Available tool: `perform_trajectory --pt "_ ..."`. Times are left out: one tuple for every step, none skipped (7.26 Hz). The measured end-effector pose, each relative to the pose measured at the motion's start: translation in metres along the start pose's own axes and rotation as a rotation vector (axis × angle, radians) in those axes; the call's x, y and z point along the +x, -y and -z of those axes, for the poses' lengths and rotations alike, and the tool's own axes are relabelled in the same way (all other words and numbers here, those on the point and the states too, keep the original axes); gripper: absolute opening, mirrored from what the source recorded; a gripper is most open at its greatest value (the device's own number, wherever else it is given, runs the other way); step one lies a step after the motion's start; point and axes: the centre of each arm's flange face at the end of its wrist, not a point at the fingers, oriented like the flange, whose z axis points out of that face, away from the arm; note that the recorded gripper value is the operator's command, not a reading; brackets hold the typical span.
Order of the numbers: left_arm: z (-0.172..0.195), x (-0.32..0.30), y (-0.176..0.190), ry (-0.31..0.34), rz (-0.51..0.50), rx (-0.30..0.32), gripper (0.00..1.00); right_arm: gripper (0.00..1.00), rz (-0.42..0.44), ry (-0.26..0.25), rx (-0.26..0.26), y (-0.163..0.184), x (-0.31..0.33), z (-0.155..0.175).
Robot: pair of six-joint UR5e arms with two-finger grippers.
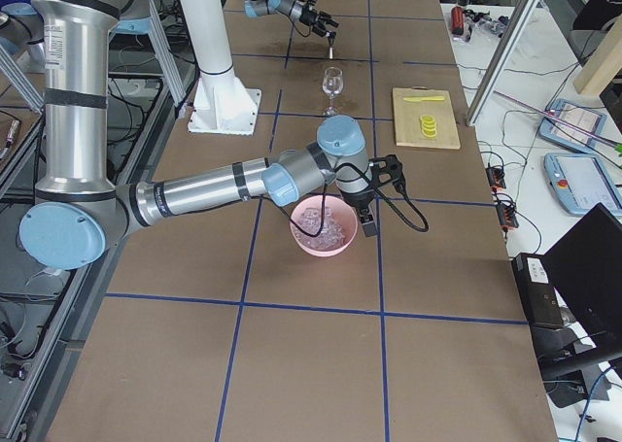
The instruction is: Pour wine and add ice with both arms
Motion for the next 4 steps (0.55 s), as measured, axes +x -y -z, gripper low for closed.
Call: perform_trajectory --pt "0.000 0.004 -0.009 0.000 -0.006 0.001 1.00 1.00 0.000 0.000 0.000 0.000 0.000 0.000" --pt "-0.001 0.010 -0.016 -0.001 -0.009 0.003 1.00 1.00 0.000 0.000 0.000 0.000 0.000 0.000" --pt "-0.004 0.014 -0.026 0.001 -0.016 0.001 0.91 1.00 0.000 0.000 0.000 0.000 0.000 0.000" --pt "-0.008 0.016 -0.035 0.005 -0.024 -0.002 0.68 1.00 0.000 0.000 0.001 0.000 0.000 0.000"
